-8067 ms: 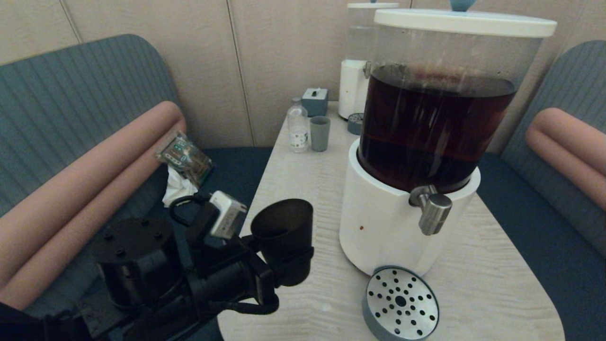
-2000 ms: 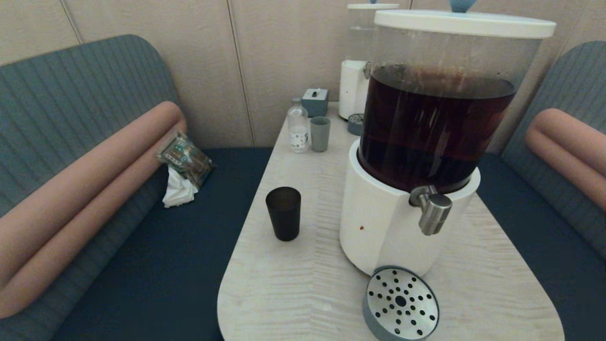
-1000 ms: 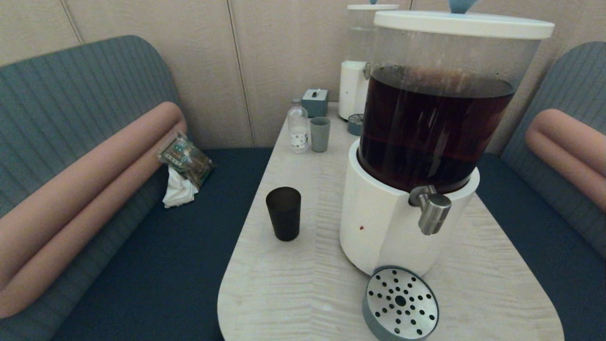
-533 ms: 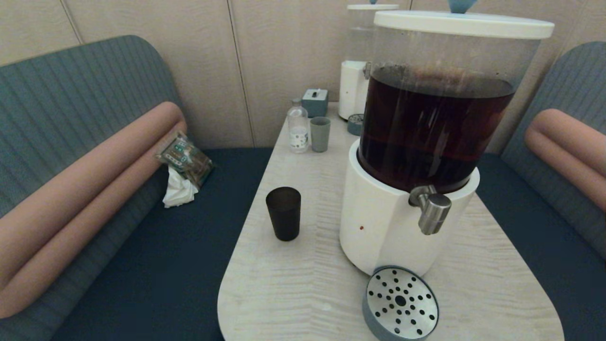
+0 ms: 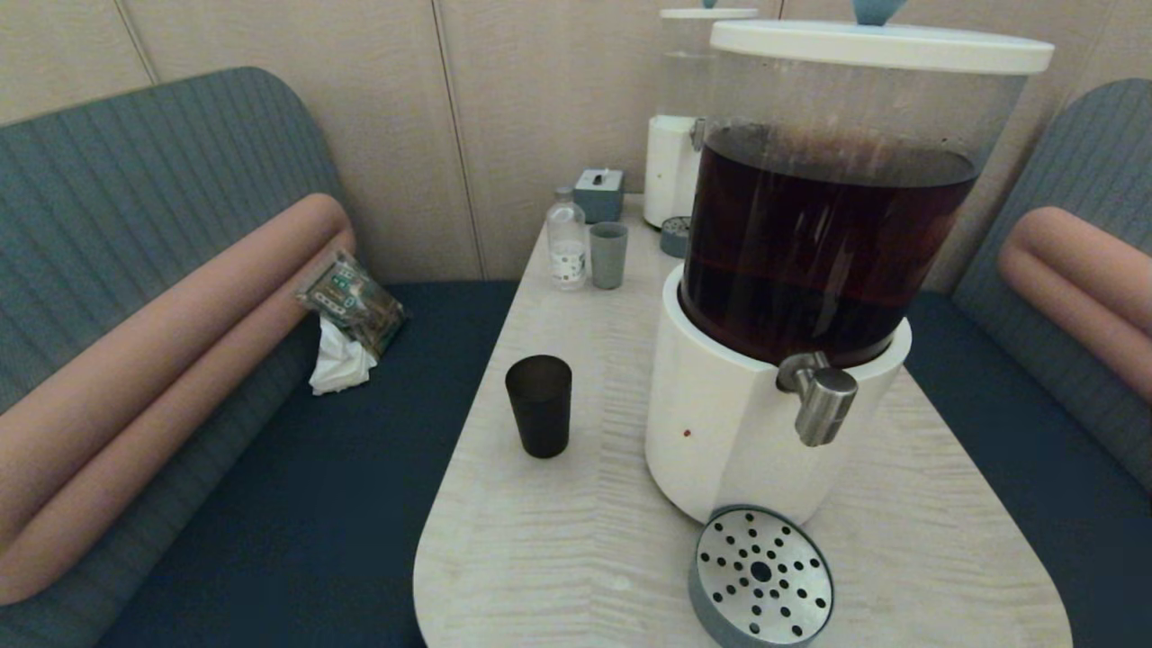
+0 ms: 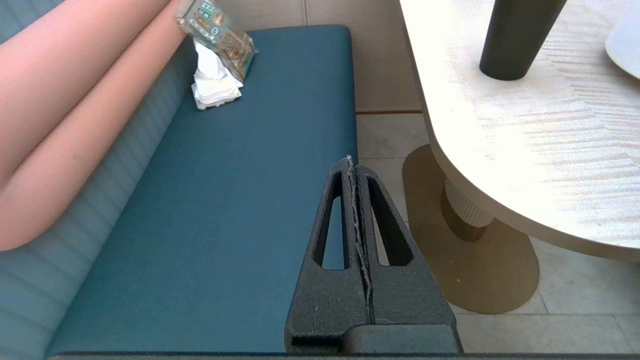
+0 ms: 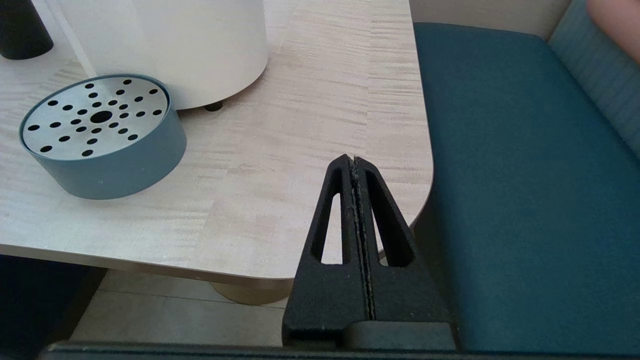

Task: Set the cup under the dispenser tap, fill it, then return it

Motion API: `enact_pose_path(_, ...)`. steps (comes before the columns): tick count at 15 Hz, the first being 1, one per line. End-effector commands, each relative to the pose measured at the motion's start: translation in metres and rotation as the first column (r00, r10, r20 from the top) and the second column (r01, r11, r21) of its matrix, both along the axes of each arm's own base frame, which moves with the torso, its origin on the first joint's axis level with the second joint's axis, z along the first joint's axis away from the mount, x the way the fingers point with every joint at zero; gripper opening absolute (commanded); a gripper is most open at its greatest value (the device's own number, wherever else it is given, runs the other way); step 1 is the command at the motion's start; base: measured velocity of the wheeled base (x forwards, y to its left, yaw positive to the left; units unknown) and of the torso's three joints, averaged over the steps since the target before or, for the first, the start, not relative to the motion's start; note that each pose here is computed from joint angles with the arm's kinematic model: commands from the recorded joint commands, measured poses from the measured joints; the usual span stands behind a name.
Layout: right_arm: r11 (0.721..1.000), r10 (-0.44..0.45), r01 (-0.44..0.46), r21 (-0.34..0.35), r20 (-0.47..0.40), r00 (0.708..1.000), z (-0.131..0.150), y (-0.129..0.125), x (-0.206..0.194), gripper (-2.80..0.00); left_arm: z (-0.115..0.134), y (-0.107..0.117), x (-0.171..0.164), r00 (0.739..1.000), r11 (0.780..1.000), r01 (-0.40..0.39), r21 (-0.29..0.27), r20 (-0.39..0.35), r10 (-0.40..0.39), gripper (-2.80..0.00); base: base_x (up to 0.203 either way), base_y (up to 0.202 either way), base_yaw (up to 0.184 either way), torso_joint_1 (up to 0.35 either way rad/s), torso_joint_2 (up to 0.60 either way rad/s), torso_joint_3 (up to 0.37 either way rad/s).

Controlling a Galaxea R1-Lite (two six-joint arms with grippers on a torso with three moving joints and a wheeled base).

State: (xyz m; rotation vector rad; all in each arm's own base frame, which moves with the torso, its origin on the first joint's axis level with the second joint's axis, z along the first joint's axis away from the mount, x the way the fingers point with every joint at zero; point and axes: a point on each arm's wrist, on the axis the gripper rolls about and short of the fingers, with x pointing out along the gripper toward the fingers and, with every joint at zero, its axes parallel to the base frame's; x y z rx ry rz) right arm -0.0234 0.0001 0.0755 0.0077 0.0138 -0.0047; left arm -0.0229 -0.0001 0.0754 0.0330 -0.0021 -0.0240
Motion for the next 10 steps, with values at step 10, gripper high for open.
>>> enact_pose_path(10, 1.0, 0.0, 0.0, 0.001, 0.003, 1.0, -0.0001, 0.0, -0.0003, -2.8, 0.0, 0.0, 0.0, 1.0, 1.0, 0.001, 0.001, 0.0, 0.0, -2.8, 0.0, 0.0, 0.0, 0.0, 0.0, 0.0)
